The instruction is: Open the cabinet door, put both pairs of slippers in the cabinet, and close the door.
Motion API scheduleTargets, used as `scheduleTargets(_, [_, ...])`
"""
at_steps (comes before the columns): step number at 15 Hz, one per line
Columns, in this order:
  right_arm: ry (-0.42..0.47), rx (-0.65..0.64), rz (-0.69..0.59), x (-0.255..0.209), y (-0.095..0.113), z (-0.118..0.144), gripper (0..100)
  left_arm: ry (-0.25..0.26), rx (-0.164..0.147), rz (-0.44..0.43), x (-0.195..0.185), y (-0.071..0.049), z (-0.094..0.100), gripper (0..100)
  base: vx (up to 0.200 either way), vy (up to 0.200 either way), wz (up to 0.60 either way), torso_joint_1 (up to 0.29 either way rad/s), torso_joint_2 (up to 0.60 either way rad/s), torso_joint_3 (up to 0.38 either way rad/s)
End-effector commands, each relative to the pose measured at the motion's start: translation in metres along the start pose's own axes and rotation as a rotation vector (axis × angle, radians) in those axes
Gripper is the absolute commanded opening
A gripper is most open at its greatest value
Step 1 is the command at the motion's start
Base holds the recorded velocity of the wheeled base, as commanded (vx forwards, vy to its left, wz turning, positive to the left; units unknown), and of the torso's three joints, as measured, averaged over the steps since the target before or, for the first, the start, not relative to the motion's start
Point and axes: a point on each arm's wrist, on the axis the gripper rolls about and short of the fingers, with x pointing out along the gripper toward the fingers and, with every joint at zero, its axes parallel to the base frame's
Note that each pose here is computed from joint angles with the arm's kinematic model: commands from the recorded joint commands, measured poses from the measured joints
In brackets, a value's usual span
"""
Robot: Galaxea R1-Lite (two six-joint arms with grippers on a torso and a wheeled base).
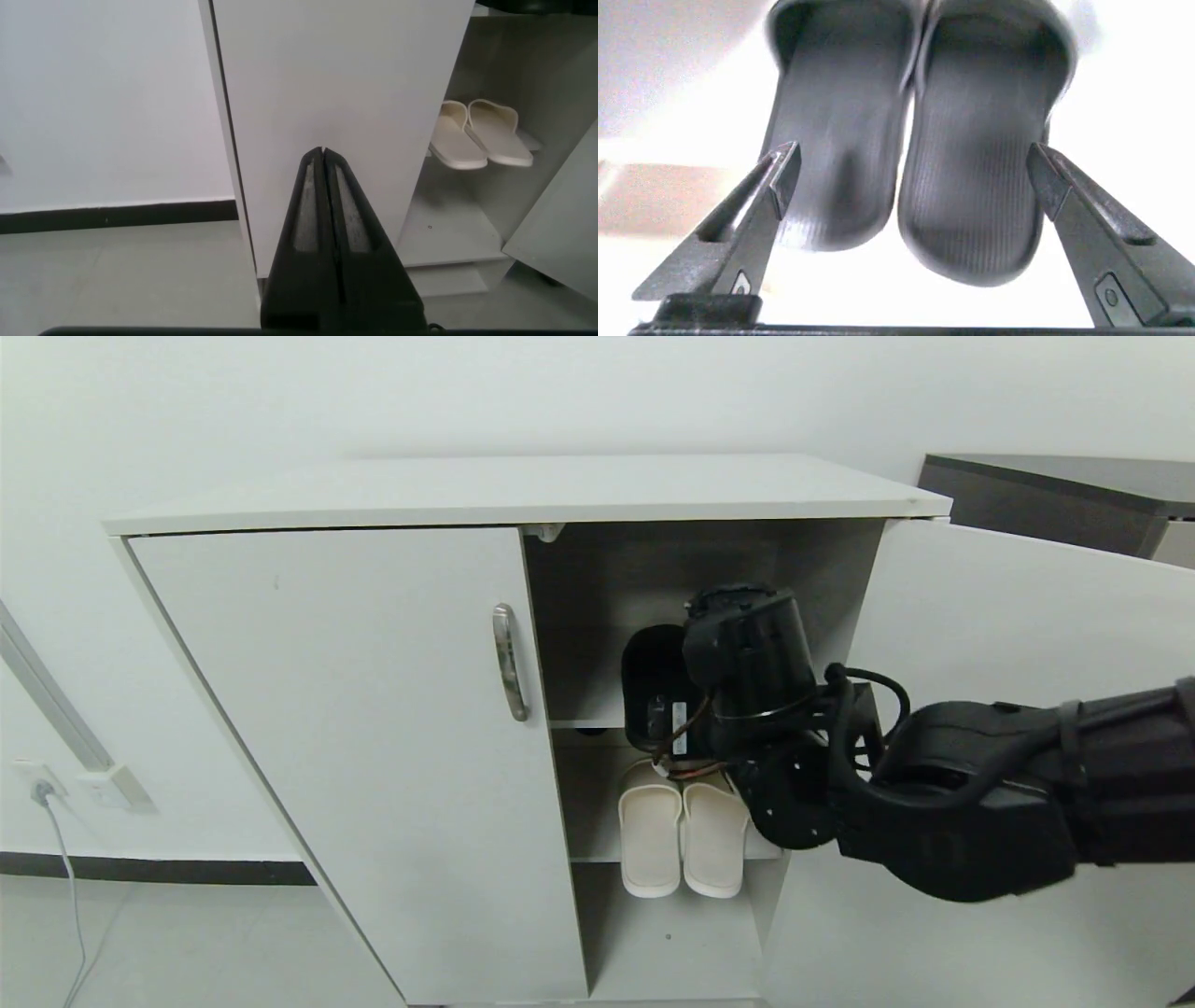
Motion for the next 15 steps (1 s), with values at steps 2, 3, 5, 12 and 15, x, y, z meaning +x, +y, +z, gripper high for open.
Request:
scheduleTargets(2, [-0.025,0.019,0.08,-0.032,-0.013,-0.019,100,0.0,0.001,-0.001,0.0,0.0,0.0,0,0.0,0.0,0.0,0.0,0.0,0.0])
scheduleTargets(3, [-0.034,0.027,0.117,-0.038,-0.016,-0.026,100,0.0,0.001,-0.001,0.0,0.0,0.0,0,0.0,0.0,0.0,0.0,0.0,0.0])
scheduleTargets(5, [-0.065,0.011,0.187,-0.042,-0.021,-0.033,100,0.0,0.001,-0.001,0.0,0.0,0.0,0,0.0,0.0,0.0,0.0,0.0,0.0])
scheduleTargets(12, [-0.1,-0.014,0.214,-0.044,-0.02,-0.04,0,0.0,0.001,-0.001,0.0,0.0,0.0,0,0.0,0.0,0.0,0.0,0.0,0.0])
scheduleTargets(15, [-0.095,-0.02,0.218,-0.046,-0.019,-0.042,0,0.0,0.0,0.001,0.0,0.0,0.0,0,0.0,0.0,0.0,0.0,0.0,0.0])
